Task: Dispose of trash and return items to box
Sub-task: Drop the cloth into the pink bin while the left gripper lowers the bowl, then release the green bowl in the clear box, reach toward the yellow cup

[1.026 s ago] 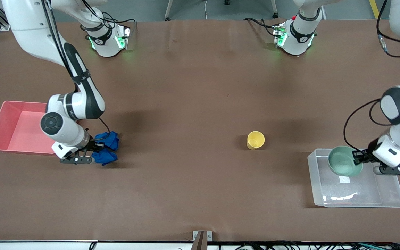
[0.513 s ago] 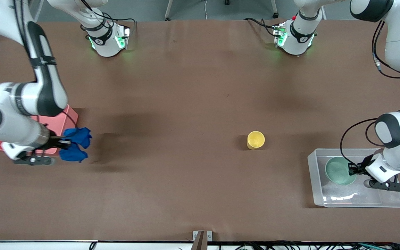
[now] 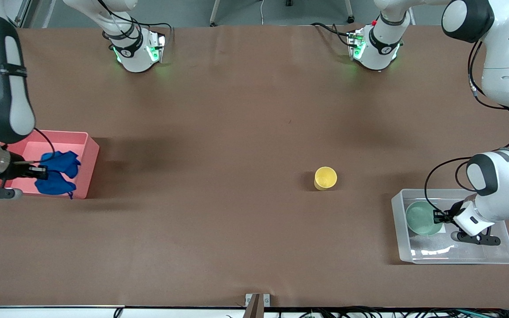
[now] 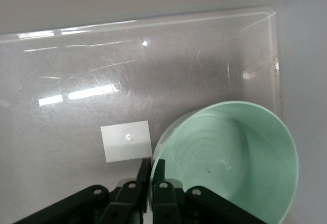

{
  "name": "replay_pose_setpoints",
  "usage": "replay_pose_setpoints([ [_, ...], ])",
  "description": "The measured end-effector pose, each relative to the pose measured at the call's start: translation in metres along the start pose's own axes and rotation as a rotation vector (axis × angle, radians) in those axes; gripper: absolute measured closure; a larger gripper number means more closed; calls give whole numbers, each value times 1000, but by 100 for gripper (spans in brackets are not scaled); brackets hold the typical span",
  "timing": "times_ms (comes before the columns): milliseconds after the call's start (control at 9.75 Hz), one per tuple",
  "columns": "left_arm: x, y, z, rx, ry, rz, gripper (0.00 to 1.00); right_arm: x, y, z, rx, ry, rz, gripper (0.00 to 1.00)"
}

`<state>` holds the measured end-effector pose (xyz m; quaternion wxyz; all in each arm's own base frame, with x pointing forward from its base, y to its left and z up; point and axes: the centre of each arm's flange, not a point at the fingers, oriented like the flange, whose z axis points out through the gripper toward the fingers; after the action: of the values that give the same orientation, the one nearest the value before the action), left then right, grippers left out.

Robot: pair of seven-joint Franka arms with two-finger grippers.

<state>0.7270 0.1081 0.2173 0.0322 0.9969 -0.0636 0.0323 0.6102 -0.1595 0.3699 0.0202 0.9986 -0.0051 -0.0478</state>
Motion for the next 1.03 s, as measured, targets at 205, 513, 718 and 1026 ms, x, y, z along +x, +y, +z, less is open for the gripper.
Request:
replay_pose_setpoints([
  [205, 2, -1, -2, 2, 7, -1, 70, -14, 31, 17, 13, -28, 35, 94],
  [513, 11, 3, -49, 4, 13, -9, 27, -19, 44, 56, 16, -44, 57, 94],
  [718, 8, 55, -118, -26, -70, -92, 0, -16, 43, 85, 12, -43, 54, 91],
  [1026, -15, 177, -145, -37, -148, -178, 0, -10, 44, 78, 5, -20, 52, 56],
])
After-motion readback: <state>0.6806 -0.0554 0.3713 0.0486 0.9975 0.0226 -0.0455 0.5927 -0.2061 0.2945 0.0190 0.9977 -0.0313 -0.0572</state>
